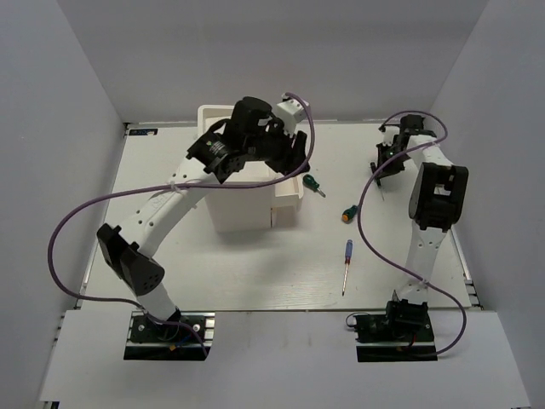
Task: Sort the tools into containers
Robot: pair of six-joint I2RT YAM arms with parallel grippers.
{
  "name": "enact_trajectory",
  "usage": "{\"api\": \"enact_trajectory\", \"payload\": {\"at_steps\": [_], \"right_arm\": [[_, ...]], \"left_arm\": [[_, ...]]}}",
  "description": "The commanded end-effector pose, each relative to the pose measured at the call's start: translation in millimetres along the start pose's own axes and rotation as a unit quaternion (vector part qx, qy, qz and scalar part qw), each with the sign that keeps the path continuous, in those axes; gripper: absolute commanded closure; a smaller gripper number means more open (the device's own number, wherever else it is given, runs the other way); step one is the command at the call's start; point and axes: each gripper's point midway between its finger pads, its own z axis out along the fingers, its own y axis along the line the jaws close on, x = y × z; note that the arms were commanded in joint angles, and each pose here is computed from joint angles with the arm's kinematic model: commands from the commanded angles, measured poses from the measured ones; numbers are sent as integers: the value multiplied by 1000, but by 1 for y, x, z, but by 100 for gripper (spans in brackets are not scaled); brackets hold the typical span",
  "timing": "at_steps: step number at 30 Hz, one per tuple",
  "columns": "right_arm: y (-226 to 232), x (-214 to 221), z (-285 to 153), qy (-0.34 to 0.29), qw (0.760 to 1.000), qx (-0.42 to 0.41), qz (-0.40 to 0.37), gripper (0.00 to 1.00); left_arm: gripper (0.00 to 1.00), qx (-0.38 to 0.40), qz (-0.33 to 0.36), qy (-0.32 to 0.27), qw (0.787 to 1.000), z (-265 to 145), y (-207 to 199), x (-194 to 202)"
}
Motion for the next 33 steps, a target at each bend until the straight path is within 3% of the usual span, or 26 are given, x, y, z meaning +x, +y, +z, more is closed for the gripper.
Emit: {"api": "enact_trajectory", "payload": {"at_steps": [1, 2, 4, 6, 10, 12, 19, 24, 29, 30, 33], "right_arm": [[67, -31, -79, -93, 981, -168, 15, 100], [101, -44, -106, -122, 958, -260, 8, 100], [131, -68, -146, -143, 935, -323, 32, 100], [173, -83, -180, -146, 889, -431, 50, 100], [207, -111, -202, -169, 859, -478, 74, 100], [244, -114, -207, -157, 849, -501, 62, 100], [319, -120, -196, -138, 845, -512, 67, 100], [328, -111, -157, -129, 883, -446, 71, 100], [333, -93, -133, -100, 902, -415, 67, 100], [332, -92, -130, -97, 905, -409, 70, 98], [336, -90, -129, -89, 902, -417, 62, 67]], "left_arm": [[38, -29, 7, -35, 999, -16, -2, -15], [26, -28, 2, -46, 999, -17, -3, -17], [20, -19, -2, -62, 998, -16, -6, -19], [19, -14, -5, -66, 998, -16, -8, -21], [19, -6, -6, -87, 996, -20, -19, -29], [19, -18, -6, -94, 995, -29, -18, -33], [19, -32, -17, -87, 996, -39, -19, -24], [19, -30, -15, -64, 997, -37, -24, -12], [20, -29, -16, -42, 999, -34, -29, 5], [20, -26, -16, -34, 999, -31, -31, 11], [20, -21, -18, -37, 999, -32, -36, 11]]}}
